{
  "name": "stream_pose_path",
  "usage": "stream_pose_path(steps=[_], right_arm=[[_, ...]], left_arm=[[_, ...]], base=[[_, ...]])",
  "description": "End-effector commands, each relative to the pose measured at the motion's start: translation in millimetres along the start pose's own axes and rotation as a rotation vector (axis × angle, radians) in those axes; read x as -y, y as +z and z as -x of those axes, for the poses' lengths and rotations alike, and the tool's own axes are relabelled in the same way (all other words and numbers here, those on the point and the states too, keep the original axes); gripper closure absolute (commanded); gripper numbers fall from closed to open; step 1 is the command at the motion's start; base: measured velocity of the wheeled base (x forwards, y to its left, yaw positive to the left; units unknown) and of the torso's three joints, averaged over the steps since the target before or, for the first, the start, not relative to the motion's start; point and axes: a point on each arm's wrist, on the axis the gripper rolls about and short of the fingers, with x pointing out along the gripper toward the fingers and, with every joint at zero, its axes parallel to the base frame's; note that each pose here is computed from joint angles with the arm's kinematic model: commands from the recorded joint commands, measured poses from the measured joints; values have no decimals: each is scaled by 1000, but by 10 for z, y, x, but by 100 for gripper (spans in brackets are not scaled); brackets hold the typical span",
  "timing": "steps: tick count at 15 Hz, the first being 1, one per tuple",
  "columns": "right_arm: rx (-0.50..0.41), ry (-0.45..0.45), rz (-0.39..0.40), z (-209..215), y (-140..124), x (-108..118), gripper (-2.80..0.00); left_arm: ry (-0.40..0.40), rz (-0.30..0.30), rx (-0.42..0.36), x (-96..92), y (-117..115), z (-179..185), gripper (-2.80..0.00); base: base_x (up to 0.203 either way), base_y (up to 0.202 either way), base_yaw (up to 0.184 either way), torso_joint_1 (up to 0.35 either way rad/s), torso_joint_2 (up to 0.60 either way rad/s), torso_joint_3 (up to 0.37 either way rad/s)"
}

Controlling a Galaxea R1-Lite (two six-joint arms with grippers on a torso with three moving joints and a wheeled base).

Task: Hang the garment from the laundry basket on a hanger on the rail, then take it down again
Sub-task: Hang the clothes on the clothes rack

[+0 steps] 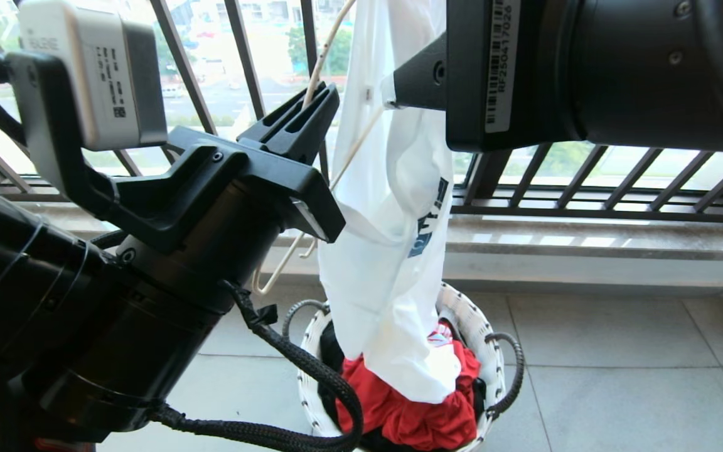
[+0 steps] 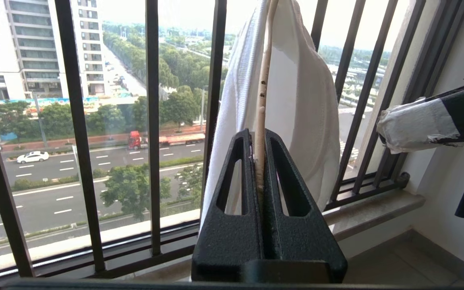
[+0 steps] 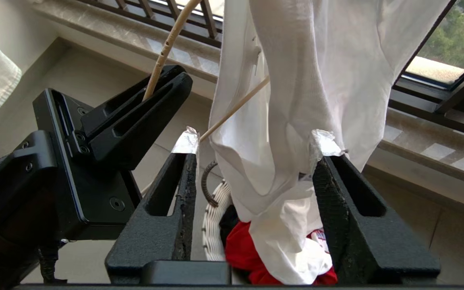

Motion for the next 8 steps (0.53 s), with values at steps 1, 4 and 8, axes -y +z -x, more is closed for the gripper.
stream_pose_path(steps=[1,4,8], right_arm=[[5,0,-3,90,16,68,-280],[11,-2,4,287,14,248,-280],[-31,-12,48,628,-1,565,0]], left_arm=[[7,2,26,-22,75,11,0],[10,3,38,-35,117,17,0],[11,17,67,-72,228,55,0]], base=[[0,0,0,0,0,0],[0,0,0,0,0,0],[0,0,0,0,0,0]])
